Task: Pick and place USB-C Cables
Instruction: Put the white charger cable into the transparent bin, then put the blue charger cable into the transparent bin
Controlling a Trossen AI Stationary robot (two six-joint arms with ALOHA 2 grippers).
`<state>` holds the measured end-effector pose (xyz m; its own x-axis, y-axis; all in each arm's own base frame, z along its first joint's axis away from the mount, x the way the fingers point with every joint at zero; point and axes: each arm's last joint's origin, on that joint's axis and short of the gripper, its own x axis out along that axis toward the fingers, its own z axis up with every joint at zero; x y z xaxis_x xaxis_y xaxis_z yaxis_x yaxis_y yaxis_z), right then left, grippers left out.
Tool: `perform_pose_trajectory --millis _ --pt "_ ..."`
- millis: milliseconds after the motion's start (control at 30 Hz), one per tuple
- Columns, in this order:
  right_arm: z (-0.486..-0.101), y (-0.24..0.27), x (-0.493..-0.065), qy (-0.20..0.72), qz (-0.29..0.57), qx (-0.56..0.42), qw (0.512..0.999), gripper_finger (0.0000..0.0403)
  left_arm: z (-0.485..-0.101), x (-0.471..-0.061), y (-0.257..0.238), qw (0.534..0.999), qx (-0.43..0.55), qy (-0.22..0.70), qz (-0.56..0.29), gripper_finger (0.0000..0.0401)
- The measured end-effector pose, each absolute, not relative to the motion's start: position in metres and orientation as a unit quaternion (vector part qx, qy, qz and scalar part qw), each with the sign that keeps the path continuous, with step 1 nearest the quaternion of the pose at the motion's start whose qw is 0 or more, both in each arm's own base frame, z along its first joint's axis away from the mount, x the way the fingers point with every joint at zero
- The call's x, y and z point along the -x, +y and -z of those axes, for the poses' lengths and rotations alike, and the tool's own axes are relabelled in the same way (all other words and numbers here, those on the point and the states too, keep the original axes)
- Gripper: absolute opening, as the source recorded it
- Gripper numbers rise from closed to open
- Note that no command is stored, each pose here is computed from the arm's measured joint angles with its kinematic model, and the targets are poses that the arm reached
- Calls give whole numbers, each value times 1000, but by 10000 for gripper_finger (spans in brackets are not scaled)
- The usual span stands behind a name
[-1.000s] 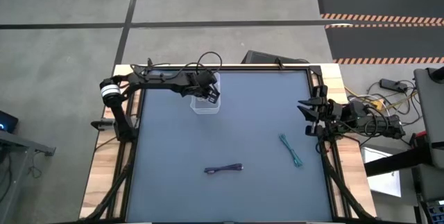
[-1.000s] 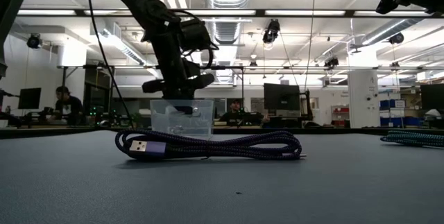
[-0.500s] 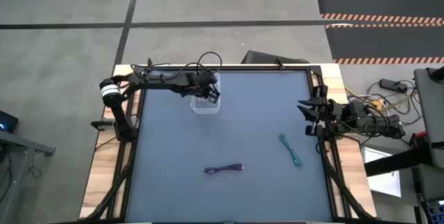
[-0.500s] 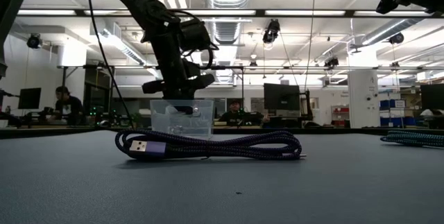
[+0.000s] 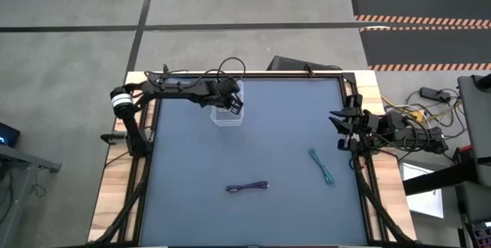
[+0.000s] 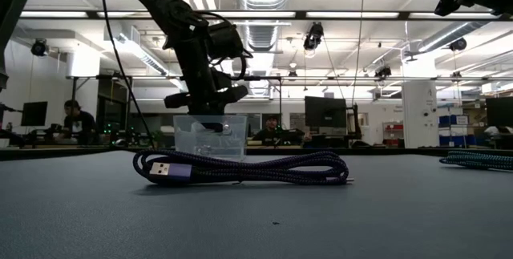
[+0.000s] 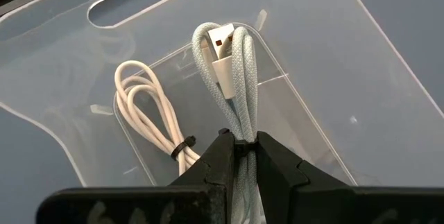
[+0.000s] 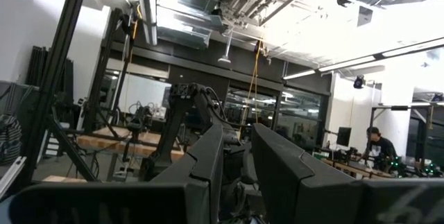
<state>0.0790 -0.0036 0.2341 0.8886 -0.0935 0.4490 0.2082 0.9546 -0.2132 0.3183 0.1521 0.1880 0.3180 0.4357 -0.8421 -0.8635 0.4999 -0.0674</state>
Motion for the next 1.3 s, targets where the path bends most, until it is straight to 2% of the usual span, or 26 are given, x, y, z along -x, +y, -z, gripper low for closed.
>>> perform_pose_trajectory --millis 700,1067,1300 --pt "-234 -4 -79 -222 78 129 963 68 -188 -318 152 767 266 402 -423 28" --pt "-234 -4 -79 -223 78 129 963 68 -188 -318 152 767 266 402 -424 74" --pt "-234 -4 -79 -222 78 129 963 68 -188 -318 152 767 266 402 -424 79"
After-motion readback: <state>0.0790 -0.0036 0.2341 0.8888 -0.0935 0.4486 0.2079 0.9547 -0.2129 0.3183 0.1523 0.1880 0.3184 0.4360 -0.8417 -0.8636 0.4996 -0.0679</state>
